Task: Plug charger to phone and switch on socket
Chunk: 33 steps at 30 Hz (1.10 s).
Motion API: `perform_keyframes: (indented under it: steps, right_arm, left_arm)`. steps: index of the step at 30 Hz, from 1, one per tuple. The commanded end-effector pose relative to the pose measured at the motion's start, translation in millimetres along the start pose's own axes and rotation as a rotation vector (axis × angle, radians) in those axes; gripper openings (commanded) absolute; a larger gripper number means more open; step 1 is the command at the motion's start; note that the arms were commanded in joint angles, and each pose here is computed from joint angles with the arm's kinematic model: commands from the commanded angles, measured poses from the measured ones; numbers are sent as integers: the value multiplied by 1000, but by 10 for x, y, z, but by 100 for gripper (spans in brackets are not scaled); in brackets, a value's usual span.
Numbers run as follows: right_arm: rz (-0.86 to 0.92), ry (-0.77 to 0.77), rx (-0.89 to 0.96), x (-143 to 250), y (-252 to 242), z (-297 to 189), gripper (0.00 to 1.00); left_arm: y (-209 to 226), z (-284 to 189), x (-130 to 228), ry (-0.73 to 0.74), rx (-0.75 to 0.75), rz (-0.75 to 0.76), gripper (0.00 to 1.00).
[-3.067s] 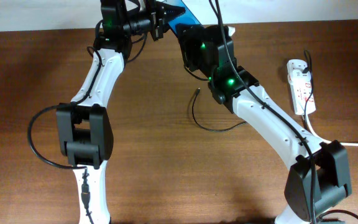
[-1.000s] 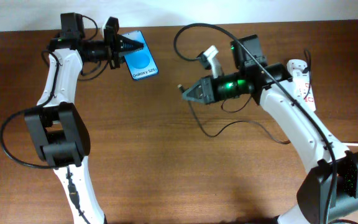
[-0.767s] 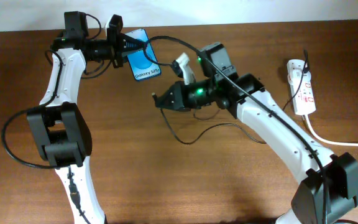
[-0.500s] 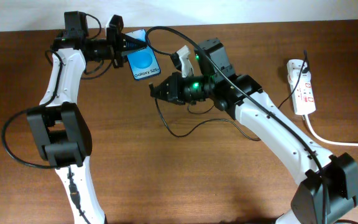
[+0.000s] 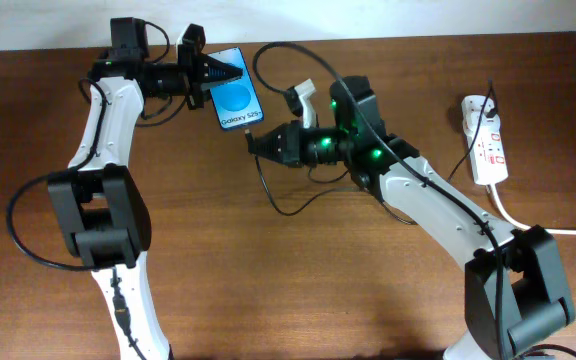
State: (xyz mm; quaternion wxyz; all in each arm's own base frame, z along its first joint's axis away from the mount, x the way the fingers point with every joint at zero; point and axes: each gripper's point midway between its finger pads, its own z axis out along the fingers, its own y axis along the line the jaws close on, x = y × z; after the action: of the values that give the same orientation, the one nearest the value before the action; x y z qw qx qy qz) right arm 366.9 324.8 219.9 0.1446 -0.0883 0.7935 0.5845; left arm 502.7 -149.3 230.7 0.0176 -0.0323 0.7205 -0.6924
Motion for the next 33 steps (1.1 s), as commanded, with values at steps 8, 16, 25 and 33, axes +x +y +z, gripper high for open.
perform_keyframes:
  steps: [8,16,25,33]
  right_arm:
    - [43,35,-52,45,98,-20,4]
    - [36,11,-37,1,76,-16,4]
    - [44,-42,-6,-144,-35,-127,4]
    - [55,-70,29,-181,-101,-125,4]
  left_arm:
    - [-132,-12,45,25,44,61,0]
    - [-136,106,91,50,44,61,0]
    - [-136,106,91,50,44,61,0]
    - [-137,115,95,52,44,62,0]
